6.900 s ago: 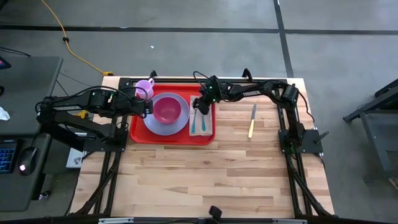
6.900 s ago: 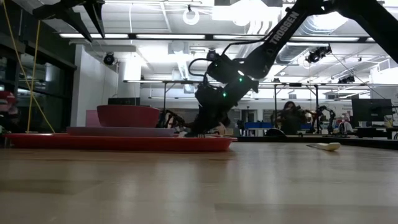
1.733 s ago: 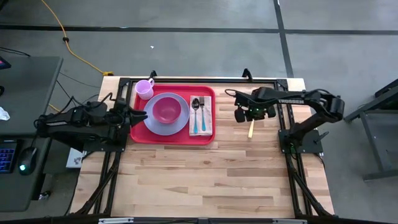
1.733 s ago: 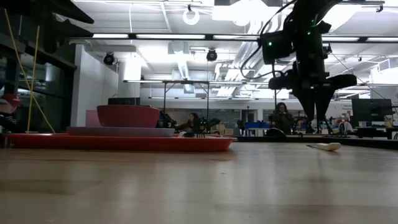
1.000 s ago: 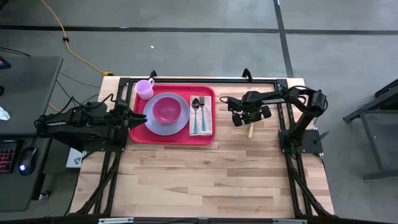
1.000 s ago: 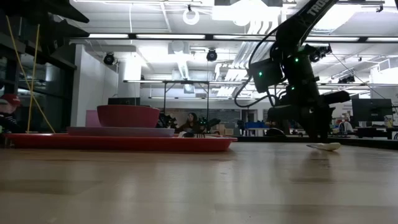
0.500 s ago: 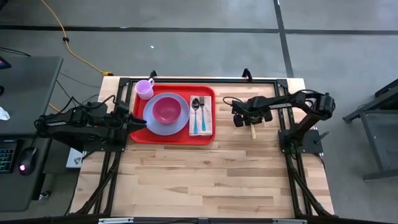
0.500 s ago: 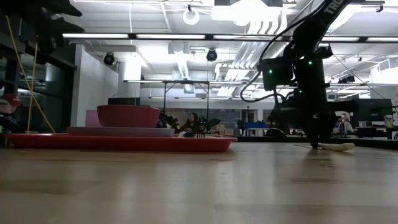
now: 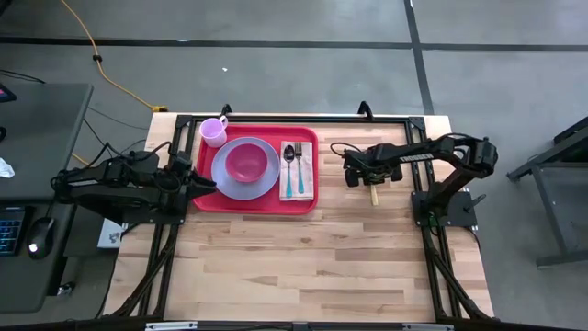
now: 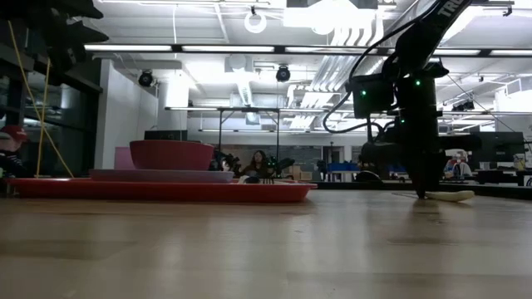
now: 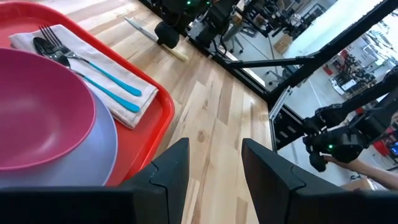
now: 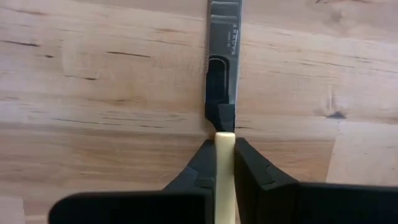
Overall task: Set up tray
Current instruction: Put the yellow table knife on the white table napkin to the right of the blue fork
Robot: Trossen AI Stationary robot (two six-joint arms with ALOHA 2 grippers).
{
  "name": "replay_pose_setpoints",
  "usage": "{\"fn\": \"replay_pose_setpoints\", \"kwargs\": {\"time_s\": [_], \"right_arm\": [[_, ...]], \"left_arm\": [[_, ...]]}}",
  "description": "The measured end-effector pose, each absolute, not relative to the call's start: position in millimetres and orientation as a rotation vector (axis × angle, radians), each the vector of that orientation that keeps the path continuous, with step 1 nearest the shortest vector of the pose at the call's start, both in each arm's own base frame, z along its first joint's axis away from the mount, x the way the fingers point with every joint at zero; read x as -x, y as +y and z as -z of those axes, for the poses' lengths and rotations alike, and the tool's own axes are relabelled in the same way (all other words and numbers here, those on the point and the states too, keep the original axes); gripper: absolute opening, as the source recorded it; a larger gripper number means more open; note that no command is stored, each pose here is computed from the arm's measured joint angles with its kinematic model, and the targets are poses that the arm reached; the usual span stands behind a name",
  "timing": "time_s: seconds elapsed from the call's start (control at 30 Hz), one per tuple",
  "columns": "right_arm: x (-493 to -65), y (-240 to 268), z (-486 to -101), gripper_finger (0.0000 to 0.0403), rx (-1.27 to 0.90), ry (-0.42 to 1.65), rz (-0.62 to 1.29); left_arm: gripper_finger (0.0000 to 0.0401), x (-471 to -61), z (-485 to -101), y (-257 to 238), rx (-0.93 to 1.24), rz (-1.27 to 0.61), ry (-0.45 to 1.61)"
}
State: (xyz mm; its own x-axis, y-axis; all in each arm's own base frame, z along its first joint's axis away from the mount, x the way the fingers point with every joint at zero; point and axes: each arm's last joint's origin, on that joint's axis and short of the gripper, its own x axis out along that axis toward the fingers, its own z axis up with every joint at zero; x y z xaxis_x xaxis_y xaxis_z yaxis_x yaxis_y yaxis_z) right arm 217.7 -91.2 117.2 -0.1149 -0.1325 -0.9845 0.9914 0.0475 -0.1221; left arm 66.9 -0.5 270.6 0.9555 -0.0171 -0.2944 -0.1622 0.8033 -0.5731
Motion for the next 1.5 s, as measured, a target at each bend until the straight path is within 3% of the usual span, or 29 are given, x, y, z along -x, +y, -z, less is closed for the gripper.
{"fn": "replay_pose_setpoints", "kwargs": {"time_s": [0.33, 1.23, 1.5], "right_arm": [[-232.4, -96.1, -132.8, 0.0008, -1.033, 1.202, 1.296], [-306.1, -94.3, -220.0, 0.0005, -1.177, 0.858, 1.12], [-338.8, -103.7, -229.7, 0.0009, -1.18, 0.803, 1.076]], "left_arm": [[0.0179, -66.5, -269.5, -0.5, 0.603, -0.078, 0.306], [0.0179, -65.4, -266.5, -0.3, 0.605, -0.096, 0.335], [0.0179, -65.1, -265.7, -0.3, 0.603, -0.099, 0.343]]}}
